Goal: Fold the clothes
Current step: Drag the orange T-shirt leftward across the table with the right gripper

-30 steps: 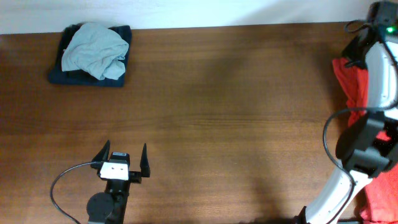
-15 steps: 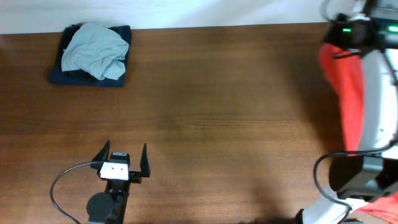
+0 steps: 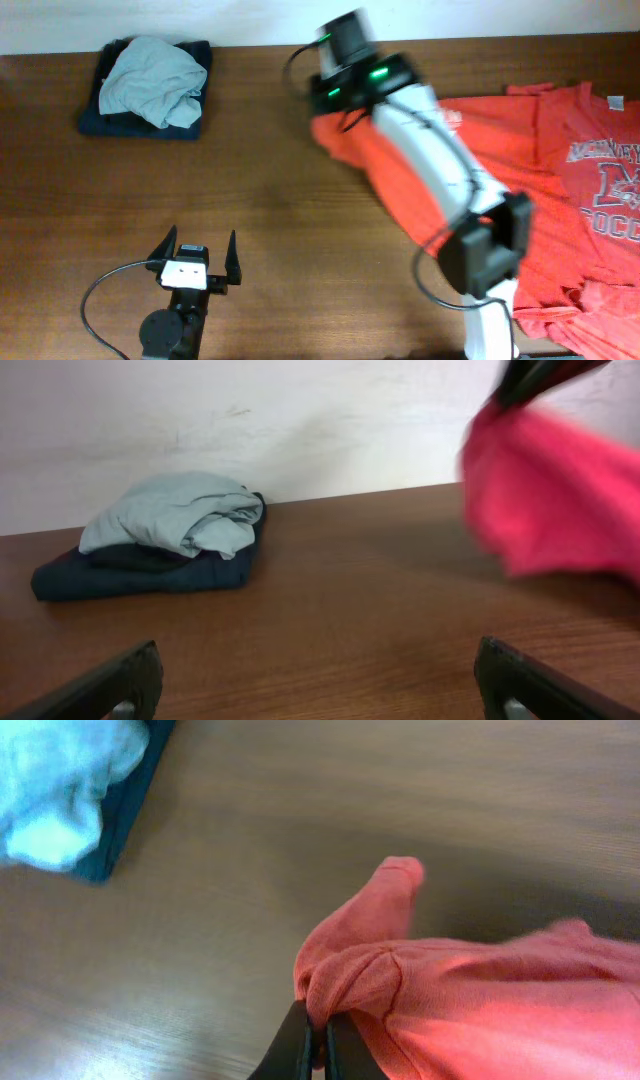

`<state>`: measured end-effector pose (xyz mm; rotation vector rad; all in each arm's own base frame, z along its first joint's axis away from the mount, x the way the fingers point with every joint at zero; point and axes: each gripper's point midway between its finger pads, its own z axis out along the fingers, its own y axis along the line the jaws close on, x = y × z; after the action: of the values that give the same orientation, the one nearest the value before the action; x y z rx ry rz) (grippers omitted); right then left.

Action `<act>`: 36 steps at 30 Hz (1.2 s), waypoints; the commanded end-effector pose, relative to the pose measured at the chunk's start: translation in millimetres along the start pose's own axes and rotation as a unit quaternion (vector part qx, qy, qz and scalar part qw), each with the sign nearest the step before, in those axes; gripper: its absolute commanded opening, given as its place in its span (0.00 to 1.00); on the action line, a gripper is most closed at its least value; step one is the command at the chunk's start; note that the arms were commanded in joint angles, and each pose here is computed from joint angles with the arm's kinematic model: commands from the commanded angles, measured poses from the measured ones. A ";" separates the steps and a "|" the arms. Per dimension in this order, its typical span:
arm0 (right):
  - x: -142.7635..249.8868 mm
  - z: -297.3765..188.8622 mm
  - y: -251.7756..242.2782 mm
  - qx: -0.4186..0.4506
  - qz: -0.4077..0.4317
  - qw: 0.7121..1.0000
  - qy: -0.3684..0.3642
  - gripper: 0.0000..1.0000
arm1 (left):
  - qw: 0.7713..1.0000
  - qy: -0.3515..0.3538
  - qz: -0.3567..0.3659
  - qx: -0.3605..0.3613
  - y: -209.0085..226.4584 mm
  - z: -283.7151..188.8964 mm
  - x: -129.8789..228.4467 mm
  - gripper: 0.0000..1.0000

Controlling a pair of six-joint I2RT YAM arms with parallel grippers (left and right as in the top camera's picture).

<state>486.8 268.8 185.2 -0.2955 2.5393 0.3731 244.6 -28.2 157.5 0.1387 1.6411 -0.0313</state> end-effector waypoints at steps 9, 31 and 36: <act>46.6 55.2 85.0 -0.015 -0.125 0.992 0.029 0.04 | 1.000 0.001 0.008 -0.004 1.2 -0.2 0.6 0.99; -8.9 -112.5 -92.6 0.119 -0.005 0.993 -0.004 0.91 | 1.000 0.001 0.008 -0.004 1.1 -0.3 0.6 0.99; 38.5 -148.6 -232.0 0.187 0.155 0.967 0.072 0.71 | 1.000 0.001 0.008 -0.004 1.2 -0.2 0.6 0.99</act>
<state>455.7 61.3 256.2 0.0174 2.6532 0.0277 244.6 -28.2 157.5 0.1387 1.6411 -0.0307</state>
